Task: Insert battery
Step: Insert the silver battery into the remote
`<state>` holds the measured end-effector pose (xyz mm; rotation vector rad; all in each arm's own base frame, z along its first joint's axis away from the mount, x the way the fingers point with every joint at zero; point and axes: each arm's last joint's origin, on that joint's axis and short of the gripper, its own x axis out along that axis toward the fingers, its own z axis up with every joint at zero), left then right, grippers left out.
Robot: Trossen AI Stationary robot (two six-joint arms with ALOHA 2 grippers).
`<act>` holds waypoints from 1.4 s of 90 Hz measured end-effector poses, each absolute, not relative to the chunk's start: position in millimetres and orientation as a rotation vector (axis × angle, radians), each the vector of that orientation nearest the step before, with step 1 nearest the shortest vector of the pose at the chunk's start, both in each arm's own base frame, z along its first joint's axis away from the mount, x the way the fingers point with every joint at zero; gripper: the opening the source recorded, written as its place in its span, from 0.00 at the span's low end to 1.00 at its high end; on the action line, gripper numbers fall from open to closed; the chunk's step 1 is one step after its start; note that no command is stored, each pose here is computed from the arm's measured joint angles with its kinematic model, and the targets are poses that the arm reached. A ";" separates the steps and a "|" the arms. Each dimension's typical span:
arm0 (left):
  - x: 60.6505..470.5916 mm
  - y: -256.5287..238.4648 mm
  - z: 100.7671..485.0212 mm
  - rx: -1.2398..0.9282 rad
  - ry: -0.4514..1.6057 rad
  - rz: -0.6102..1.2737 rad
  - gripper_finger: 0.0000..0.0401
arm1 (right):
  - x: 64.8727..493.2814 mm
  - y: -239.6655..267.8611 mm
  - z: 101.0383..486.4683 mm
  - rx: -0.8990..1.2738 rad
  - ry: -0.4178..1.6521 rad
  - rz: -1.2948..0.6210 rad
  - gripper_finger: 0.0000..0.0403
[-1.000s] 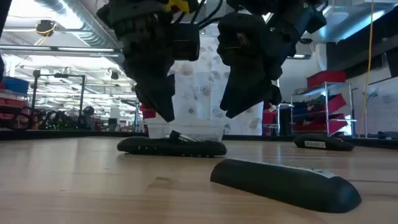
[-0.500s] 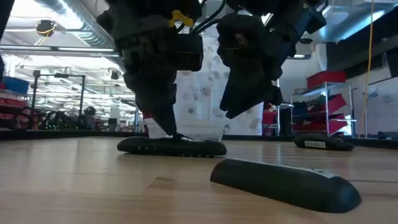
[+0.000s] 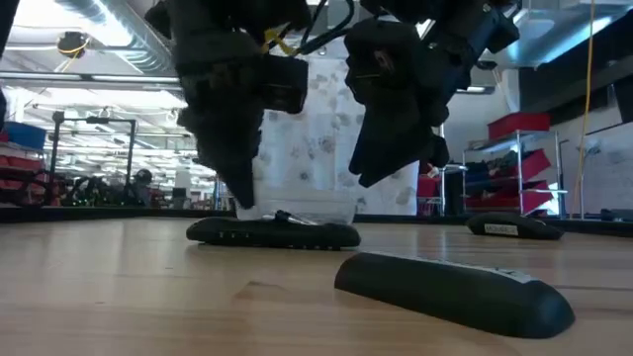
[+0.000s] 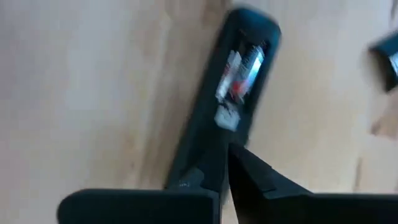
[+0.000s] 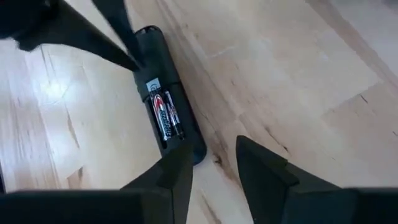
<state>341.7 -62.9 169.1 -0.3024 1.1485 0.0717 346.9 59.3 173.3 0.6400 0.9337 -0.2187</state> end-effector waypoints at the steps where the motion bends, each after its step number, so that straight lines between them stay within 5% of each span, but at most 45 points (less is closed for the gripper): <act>1: 342.0 -62.9 168.8 -0.302 1.146 0.073 0.00 | 346.9 59.3 173.3 0.640 0.934 -0.219 0.26; 87: 364.2 -70.5 130.4 -0.390 1.126 -0.031 0.00 | 346.6 59.3 173.0 0.646 0.936 -0.223 0.26; 126: 356.5 -66.2 164.6 -0.443 1.055 0.011 0.00 | 347.0 58.9 173.2 0.638 0.929 -0.228 0.26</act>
